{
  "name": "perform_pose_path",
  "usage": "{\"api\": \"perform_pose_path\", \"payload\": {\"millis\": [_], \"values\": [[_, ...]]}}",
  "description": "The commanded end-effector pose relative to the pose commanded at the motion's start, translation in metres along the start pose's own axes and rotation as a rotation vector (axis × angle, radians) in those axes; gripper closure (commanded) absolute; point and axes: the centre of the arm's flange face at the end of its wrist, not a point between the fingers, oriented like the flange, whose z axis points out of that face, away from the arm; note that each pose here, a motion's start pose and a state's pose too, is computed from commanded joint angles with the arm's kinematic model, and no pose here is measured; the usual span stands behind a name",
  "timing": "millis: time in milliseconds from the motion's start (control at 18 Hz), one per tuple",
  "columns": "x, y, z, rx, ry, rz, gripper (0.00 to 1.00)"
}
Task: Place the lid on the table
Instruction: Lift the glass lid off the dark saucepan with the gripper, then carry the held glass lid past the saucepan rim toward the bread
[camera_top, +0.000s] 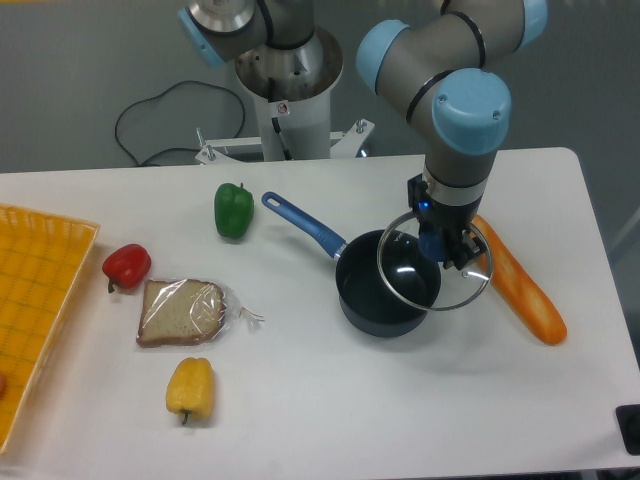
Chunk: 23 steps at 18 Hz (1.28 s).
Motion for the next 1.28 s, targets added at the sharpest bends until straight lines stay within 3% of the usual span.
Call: {"api": "perform_pose_path", "payload": {"millis": [722,944,1167,1278], "values": [[0.001,-0.003,0.006,0.001,0.006,-0.023,0.44],[-0.006,-0.007,0.005,0.005,-0.014,-0.133,0.44],[-0.012,-0.022,0.006,0.008,-0.024,-0.143,0.44],[-0.014,-0.034,0.007,0.036,-0.022,-0.23,0.44]]}}
